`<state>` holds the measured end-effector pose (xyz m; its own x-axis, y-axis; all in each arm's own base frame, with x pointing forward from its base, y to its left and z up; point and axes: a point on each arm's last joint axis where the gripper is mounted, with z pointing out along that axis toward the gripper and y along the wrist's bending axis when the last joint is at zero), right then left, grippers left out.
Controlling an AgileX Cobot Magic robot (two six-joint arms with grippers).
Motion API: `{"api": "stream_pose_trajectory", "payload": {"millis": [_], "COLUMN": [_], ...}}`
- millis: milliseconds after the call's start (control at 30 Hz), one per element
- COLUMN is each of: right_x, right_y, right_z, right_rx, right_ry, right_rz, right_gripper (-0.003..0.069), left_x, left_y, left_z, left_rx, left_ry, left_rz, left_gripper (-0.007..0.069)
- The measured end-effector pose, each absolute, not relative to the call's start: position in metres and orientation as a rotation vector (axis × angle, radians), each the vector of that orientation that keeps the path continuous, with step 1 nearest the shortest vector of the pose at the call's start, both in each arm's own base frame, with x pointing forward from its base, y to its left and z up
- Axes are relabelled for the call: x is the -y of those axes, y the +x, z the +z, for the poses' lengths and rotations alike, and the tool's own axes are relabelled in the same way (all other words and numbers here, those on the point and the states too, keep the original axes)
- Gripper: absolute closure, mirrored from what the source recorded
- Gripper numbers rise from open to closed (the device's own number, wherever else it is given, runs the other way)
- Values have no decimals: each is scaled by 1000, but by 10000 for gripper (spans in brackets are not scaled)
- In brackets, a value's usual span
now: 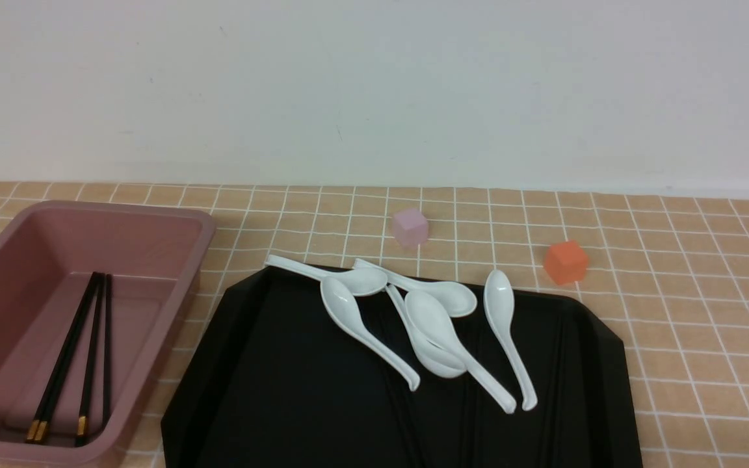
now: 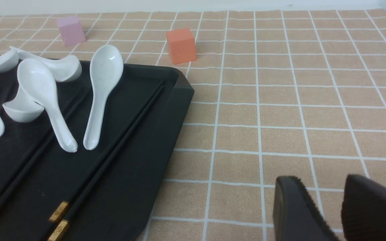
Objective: On brown tablecloth take chopsticks from black tray and put them in box.
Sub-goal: 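Reach over to the black tray and grasp a pair of chopsticks with the left gripper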
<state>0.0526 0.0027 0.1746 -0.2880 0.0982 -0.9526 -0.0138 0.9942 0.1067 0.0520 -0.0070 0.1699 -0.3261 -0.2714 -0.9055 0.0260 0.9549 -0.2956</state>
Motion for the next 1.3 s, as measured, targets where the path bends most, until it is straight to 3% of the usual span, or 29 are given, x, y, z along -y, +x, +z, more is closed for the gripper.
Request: {"api": "stream_pose_trajectory", "payload": {"millis": [667,767,867,1000,1133,1300], "right_x": [-3,-3,-3,-3,-3,-3], "right_y": [53,53,53,53,53,53], "right_z": [175,175,175,175,175,175], "right_rx": [-1860,-1860,-1860,-1860,-1860,-1860], "right_ry": [61,61,61,61,61,61], "right_rz": [109,109,109,109,109,109], "right_gripper": [419,419,419,419,419,419], "left_x": [8,14,23,31,26,15], "left_y": [52,51,50,49,52,55], "left_z": [170,171,175,184,191,204], "left_rx": [-1881,-1860,-1762,-1538,-1362,-1185], "left_ry": [-212,-456,-867,-1296,-1397,-1365], "left_rz": [-340,-611,-1064,-1541,-1648,-1626], "left_gripper": [575,571,567,565,564,568]}}
